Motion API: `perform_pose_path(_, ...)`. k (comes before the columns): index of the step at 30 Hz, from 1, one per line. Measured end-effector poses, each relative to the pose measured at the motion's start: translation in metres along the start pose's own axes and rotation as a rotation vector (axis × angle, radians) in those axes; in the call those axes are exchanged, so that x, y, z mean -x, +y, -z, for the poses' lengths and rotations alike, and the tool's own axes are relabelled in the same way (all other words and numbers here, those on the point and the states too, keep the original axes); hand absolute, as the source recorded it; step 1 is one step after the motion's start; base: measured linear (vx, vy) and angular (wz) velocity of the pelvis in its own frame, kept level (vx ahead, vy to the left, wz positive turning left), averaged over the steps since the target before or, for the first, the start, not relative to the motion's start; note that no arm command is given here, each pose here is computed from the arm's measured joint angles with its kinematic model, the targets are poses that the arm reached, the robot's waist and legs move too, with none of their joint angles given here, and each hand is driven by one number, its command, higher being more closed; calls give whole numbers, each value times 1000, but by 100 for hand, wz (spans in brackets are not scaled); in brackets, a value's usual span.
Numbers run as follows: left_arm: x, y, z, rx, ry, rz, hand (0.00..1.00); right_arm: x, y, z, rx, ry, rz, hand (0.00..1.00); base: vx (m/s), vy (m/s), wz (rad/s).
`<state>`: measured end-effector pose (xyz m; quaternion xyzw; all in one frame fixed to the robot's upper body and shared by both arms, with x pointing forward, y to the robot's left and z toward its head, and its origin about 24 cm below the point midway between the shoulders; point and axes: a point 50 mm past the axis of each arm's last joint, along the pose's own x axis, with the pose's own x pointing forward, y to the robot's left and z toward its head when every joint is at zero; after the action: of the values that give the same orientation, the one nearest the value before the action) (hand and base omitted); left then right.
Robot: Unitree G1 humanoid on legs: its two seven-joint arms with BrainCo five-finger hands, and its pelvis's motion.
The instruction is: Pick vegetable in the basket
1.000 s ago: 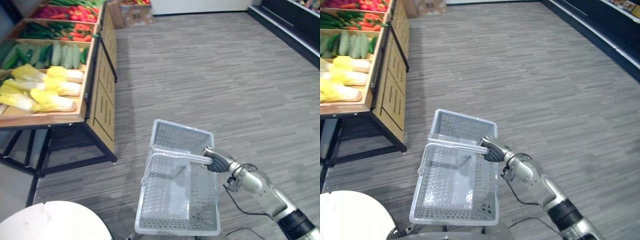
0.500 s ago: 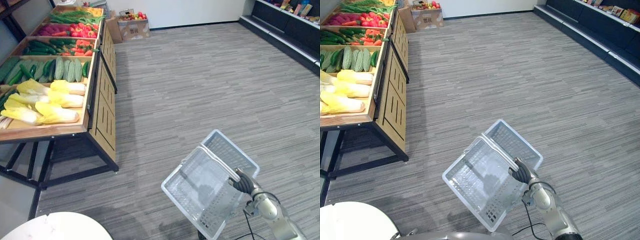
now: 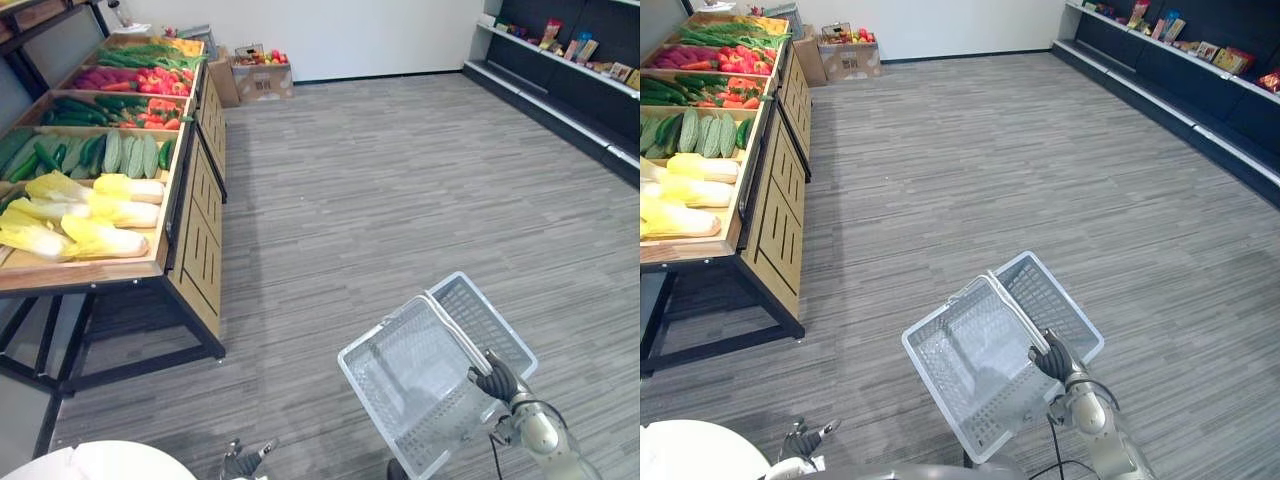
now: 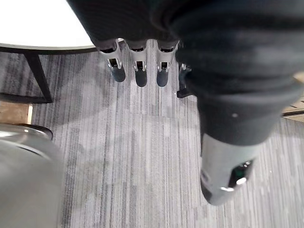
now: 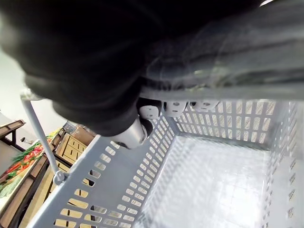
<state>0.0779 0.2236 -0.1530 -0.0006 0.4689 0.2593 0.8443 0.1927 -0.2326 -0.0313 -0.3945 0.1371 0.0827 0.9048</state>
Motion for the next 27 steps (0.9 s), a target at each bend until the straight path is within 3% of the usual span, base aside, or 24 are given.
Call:
perform_pose_path(8, 32, 30, 82, -84, 285, -96, 0, -10, -15, -4, 29, -13, 34, 100, 98, -32, -24)
perform_pose_path(15, 48, 32, 106, -98, 363, -64, 0, -11, -8, 8, 24, 43, -8, 100, 235, 103, -13)
perform_pose_path(19, 43, 38, 101, -115, 343, -57, 0, -8, 2, 7, 2, 43, -24, 100, 467, 283, -28)
perform_pose_path(21, 27, 46, 76, -159, 267, -66, 0, -9, 14, 0, -44, 33, -31, 100, 472, 174, 27)
perform_pose_path(27, 5, 25, 24, -172, 84, -28, 0, -11, 24, -8, -43, 3, -47, 100, 452, 173, 6)
